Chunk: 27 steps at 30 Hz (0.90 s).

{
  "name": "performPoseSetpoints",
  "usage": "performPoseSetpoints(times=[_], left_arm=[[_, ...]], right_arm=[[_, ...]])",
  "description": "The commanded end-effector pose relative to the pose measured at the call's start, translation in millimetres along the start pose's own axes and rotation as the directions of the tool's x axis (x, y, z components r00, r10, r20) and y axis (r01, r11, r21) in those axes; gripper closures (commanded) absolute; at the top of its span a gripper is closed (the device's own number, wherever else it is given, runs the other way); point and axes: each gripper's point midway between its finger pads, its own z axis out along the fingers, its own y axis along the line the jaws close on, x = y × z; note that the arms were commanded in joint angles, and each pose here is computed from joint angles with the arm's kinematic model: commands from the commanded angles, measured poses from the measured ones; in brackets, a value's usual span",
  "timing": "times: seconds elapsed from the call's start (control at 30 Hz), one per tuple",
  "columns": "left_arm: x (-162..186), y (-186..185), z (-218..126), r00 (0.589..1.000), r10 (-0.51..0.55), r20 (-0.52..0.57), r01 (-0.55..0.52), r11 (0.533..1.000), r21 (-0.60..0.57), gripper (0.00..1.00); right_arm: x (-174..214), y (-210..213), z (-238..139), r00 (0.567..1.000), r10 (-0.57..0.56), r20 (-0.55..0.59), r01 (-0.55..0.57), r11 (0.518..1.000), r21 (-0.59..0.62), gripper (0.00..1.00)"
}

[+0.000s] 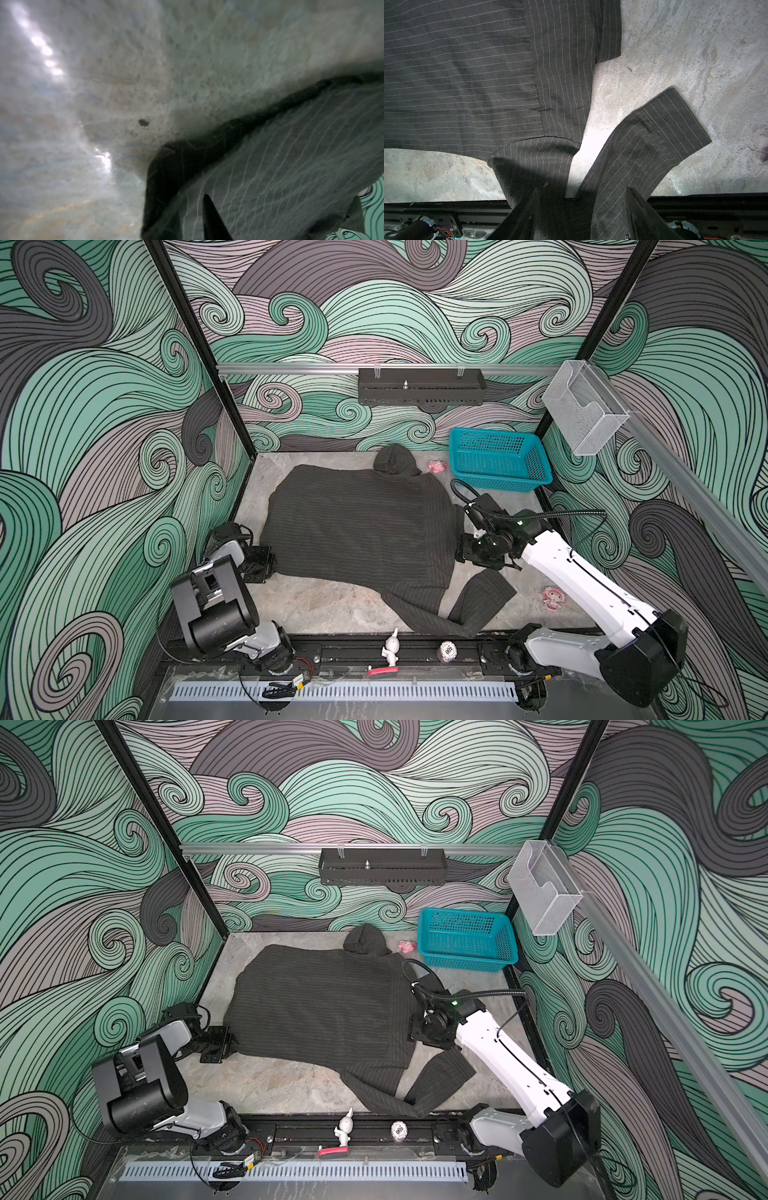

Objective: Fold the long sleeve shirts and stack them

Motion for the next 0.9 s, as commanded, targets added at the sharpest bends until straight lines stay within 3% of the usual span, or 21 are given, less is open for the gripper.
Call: performPoseSetpoints(times=[0.0,0.07,0.4,0.5,0.57,0.67,0.77,0.87], left_arm=[[-0.8,9.0,13.5,1.0,-0.008,-0.01,0.007,1.0,-0.011,0.89],[2.1,1.9,11.9,0.999,0.002,-0.033,-0.001,1.0,0.019,1.0],[21.0,-18.1,-31.1,0.99,0.127,-0.065,-0.12,0.988,0.101,1.0],[26.7,-15.1,-27.5,0.986,0.136,-0.1,-0.126,0.987,0.099,1.0],[29.8,-12.6,-22.9,0.983,0.135,-0.125,-0.124,0.988,0.095,1.0],[32.7,-10.6,-19.8,0.981,0.128,-0.148,-0.115,0.989,0.091,1.0],[33.9,-11.0,-20.3,0.976,0.152,-0.154,-0.138,0.986,0.095,1.0],[35.5,-11.9,-21.1,0.974,0.159,-0.162,-0.144,0.985,0.1,1.0]], right_arm=[[5.1,-3.5,-13.3,1.0,0.013,0.005,-0.013,1.0,0.0,0.32],[10.9,-4.7,-17.3,1.0,0.01,-0.011,-0.01,1.0,-0.007,0.32],[66.1,-21.1,-22.4,0.986,-0.001,-0.166,-0.003,1.0,-0.026,0.28],[76.3,-15.3,-12.3,0.983,-0.096,-0.158,0.089,0.995,-0.045,0.24],[80.9,-2.4,-6.1,0.97,-0.215,-0.112,0.209,0.976,-0.067,0.23],[92.6,22.7,-0.4,0.934,-0.353,-0.057,0.345,0.931,-0.116,0.23],[103.9,45.7,2.7,0.87,-0.494,0.013,0.491,0.862,-0.125,0.21],[119.7,65.1,7.7,0.767,-0.64,0.042,0.64,0.761,-0.107,0.2]])
